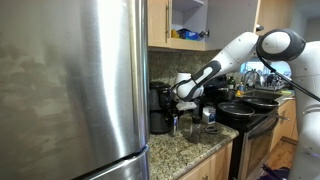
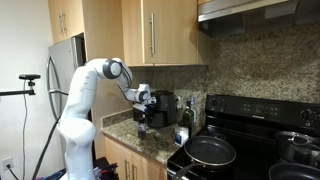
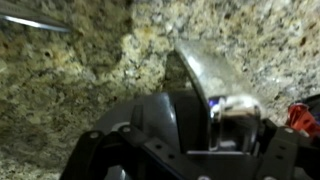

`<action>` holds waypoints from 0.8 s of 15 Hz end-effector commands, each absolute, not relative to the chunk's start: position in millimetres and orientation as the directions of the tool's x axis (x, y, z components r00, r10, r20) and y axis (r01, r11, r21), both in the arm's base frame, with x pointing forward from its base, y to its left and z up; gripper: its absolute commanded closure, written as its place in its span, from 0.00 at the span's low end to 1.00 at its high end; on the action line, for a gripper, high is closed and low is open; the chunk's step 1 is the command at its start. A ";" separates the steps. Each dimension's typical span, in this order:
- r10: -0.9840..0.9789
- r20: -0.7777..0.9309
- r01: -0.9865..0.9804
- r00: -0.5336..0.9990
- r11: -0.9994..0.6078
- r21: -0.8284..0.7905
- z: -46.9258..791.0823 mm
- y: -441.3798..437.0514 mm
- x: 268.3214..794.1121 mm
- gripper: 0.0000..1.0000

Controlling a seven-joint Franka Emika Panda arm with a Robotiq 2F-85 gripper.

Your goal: Close the air fryer drawer

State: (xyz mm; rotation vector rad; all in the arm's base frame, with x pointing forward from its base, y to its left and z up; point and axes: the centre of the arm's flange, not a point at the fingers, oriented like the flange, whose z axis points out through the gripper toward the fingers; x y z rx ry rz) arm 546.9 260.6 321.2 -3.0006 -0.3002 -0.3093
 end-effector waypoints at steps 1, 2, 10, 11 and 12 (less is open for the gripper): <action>0.170 0.296 0.198 0.940 -0.978 -0.068 309.7 274.1 600.3 0.00; 0.177 0.329 0.204 0.928 -0.978 -0.050 308.8 276.6 606.7 0.00; 0.237 0.369 0.255 0.899 -0.967 -0.001 332.0 291.8 595.5 0.00; 0.244 0.361 0.263 0.900 -0.965 -0.005 346.8 288.2 584.3 0.00; 0.238 0.378 0.261 0.895 -0.965 -0.011 366.4 283.9 572.6 0.00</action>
